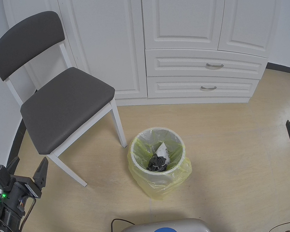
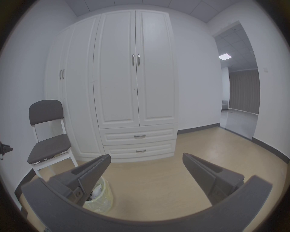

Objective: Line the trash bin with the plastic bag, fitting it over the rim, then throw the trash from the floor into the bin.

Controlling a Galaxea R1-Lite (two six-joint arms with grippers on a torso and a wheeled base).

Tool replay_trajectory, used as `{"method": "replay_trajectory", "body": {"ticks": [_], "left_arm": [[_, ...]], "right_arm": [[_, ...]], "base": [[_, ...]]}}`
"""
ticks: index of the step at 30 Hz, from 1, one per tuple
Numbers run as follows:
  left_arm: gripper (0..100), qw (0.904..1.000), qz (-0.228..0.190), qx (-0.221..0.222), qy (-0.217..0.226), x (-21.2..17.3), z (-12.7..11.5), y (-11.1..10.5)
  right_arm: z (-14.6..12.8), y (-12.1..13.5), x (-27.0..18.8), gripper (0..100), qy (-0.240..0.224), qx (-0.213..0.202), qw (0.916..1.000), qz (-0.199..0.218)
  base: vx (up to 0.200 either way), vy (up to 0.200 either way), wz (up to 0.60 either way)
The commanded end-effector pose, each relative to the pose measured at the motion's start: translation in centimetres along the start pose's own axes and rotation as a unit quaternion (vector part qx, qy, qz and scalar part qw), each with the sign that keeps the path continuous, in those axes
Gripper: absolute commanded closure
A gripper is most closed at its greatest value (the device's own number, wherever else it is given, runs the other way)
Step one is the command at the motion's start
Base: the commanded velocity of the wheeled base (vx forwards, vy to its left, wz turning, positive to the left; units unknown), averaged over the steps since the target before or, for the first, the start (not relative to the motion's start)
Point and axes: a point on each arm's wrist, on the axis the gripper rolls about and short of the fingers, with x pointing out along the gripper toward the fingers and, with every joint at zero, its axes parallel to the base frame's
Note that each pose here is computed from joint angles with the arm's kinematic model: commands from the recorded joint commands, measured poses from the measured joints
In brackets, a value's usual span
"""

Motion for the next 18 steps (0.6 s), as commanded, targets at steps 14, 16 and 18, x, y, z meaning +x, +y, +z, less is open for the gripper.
{"method": "replay_trajectory", "body": {"ticks": [14,16,18], "left_arm": [[0,0.9845,0.077,-0.022,-0.156,-4.9,5.0,2.8],[0,0.9823,0.078,-0.017,-0.169,-5.6,6.3,2.9],[0,0.9813,0.080,-0.011,-0.174,-6.4,7.5,3.1]], "right_arm": [[7.3,-3.8,-5.3,0,-0.142,-0.001,0.9825,-0.120],[7.6,-3.9,-5.5,0,-0.150,0.002,0.9815,-0.119],[7.7,-4.0,-5.8,0,-0.155,0.005,0.9807,-0.118]], "base": [[0.000,0.000,0.00],[0.000,0.000,0.00],[0.000,0.000,0.00]]}}
